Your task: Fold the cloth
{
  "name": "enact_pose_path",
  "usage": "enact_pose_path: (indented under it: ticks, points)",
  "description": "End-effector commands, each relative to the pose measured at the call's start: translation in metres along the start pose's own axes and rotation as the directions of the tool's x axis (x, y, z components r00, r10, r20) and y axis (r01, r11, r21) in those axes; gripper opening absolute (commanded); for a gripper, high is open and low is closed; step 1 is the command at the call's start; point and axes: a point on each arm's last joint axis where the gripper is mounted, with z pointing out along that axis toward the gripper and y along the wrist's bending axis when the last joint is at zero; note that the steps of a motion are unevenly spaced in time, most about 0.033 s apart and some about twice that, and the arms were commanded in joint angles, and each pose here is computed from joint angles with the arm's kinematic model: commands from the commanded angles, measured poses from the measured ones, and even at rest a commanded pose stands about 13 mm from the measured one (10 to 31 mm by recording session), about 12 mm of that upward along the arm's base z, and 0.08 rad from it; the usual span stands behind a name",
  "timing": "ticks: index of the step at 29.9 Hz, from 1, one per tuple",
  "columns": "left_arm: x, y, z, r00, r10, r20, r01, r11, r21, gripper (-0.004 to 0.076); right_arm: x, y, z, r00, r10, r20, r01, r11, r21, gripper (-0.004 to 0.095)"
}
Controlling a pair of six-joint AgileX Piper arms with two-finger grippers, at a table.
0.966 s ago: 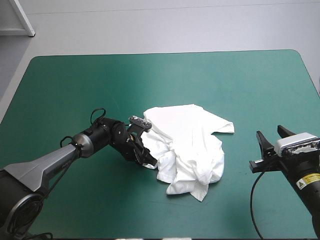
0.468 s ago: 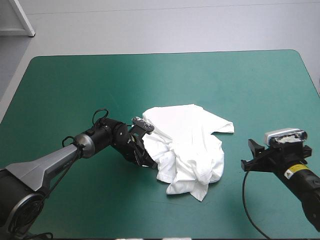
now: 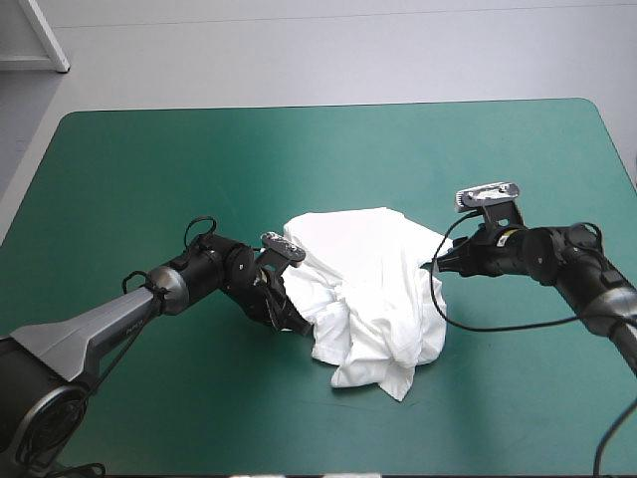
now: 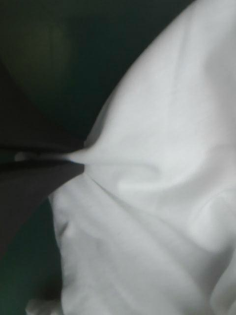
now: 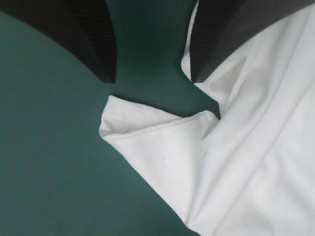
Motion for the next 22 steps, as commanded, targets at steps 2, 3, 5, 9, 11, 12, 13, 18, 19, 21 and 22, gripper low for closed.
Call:
enact_pose_path:
  ticks: [2, 3, 5, 9, 11, 12, 13, 18, 19, 21, 22]
  points:
    - [0.003, 0.003, -0.005, 0.999, 0.029, -0.021, -0.029, 0.999, -0.04, 0.0019, -0.021, -0.002, 0.009, 0.999, -0.025, 0.043, 0.025, 1.0, 0.008, 0.0435]
    - [0.002, 0.003, -0.005, 0.999, 0.029, -0.016, -0.029, 0.999, -0.04, 0.0019, -0.021, -0.003, 0.014, 0.999, -0.031, 0.037, 0.03, 1.0, 0.009, 0.0427]
    - [0.002, 0.003, -0.005, 1.0, 0.029, -0.006, -0.03, 0.999, -0.042, 0.0019, -0.022, -0.004, 0.022, 0.999, -0.04, 0.034, 0.04, 0.999, 0.013, 0.0418]
    - [0.0, 0.003, -0.005, 1.0, 0.027, 0.009, -0.026, 0.999, -0.042, 0.0019, -0.025, -0.009, 0.037, 0.996, -0.084, 0.035, 0.083, 0.995, 0.049, 0.0419]
    - [0.0, 0.003, -0.005, 1.0, 0.027, 0.011, -0.026, 0.999, -0.042, 0.0019, -0.027, -0.013, 0.042, 0.995, -0.091, 0.045, 0.088, 0.994, 0.064, 0.042]
    - [0.0, 0.003, -0.005, 1.0, 0.027, 0.011, -0.026, 0.999, -0.042, 0.0019, -0.027, -0.015, 0.045, 0.995, -0.089, 0.041, 0.086, 0.994, 0.069, 0.042]
    - [0.0, 0.003, -0.005, 1.0, 0.027, 0.011, -0.026, 0.999, -0.042, 0.0019, -0.028, -0.017, 0.048, 0.996, -0.087, 0.035, 0.084, 0.994, 0.073, 0.042]
    - [0.0, 0.003, -0.005, 1.0, 0.027, 0.013, -0.026, 0.999, -0.043, 0.0019, -0.026, -0.025, 0.063, 0.997, -0.076, 0.017, 0.074, 0.994, 0.086, 0.0426]
    - [0.0, 0.003, -0.005, 1.0, 0.027, 0.013, -0.026, 0.999, -0.043, 0.0019, -0.026, -0.026, 0.066, 0.997, -0.075, 0.016, 0.073, 0.994, 0.086, 0.0426]
    - [0.0, 0.003, -0.005, 1.0, 0.027, 0.014, -0.026, 0.999, -0.043, 0.0019, -0.025, -0.027, 0.072, 0.997, -0.072, 0.011, 0.071, 0.994, 0.086, 0.0426]
    - [0.0, 0.003, -0.005, 1.0, 0.027, 0.016, -0.026, 0.999, -0.043, 0.0019, -0.024, -0.027, 0.075, 0.998, -0.069, 0.004, 0.069, 0.994, 0.085, 0.0426]
